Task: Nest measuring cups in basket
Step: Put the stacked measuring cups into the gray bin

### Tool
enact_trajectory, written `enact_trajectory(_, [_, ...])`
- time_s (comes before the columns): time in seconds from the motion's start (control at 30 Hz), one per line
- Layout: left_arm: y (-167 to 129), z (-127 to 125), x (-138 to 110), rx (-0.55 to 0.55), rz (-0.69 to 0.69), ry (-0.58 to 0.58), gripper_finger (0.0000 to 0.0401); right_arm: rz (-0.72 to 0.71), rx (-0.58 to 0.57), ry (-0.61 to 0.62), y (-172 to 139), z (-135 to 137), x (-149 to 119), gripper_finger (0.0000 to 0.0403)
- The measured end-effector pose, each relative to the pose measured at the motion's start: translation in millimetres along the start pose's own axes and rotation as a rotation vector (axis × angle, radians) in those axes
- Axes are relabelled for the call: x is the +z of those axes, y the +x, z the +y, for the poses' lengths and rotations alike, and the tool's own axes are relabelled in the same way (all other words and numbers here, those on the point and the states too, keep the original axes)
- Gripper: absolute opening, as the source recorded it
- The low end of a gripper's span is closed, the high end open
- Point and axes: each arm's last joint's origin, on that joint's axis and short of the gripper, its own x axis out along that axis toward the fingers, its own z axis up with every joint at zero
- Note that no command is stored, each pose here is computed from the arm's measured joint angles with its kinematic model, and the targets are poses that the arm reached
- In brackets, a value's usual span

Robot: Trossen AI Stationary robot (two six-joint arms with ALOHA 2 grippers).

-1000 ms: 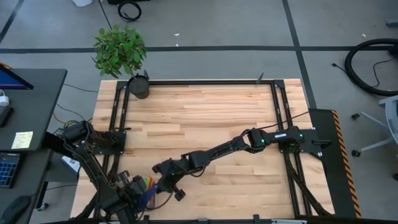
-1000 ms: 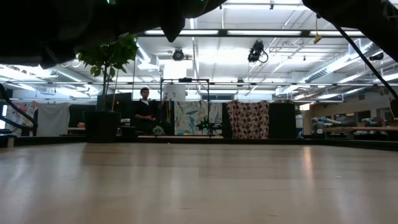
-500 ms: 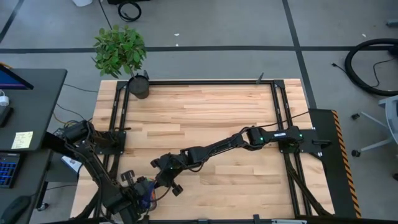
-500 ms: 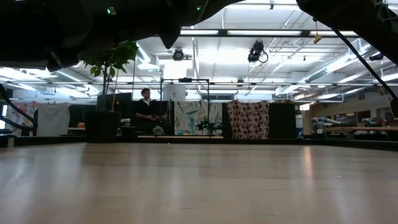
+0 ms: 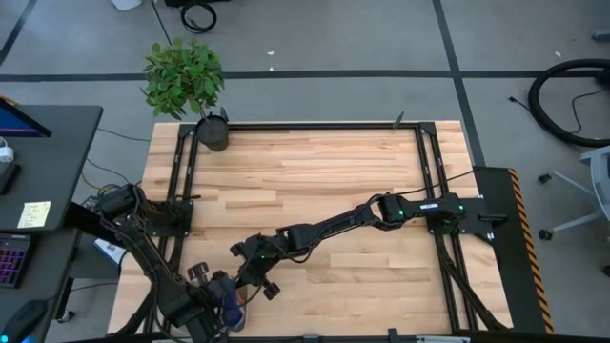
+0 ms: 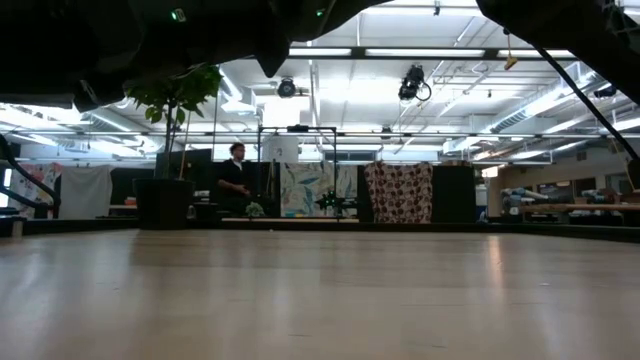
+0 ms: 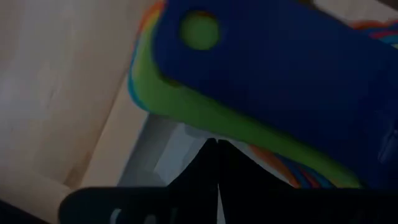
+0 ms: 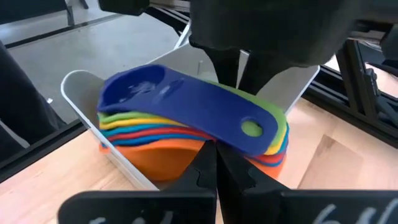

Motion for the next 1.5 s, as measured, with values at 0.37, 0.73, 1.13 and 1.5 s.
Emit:
enact_trajectory(0.37, [-0.7, -4.2, -2.6, -0.042, 0.002, -0.135, 0.0004, -0.015, 0.018, -0.003, -0.1, 0.1, 1.0, 0.0])
enact_trajectory(0.73, [-0.4, -10.1, 1.3, -0.103, 0.018, -0.335, 0.0005, -0.043, 0.021, -0.069, -0.1, -0.1, 3.5, 0.0001])
enact_trajectory(1.13, [0.7, -12.1, 8.6, -0.13, 0.023, -0.456, 0.0006, -0.056, 0.028, -0.065, -2.2, -5.3, 2.8, 0.0001])
enact_trajectory(1.5, [0.1, -12.7, 6.2, -0.133, 0.025, -0.474, 0.0006, 0.011, 0.057, -0.024, -11.6, -7.5, 17.1, 0.0001])
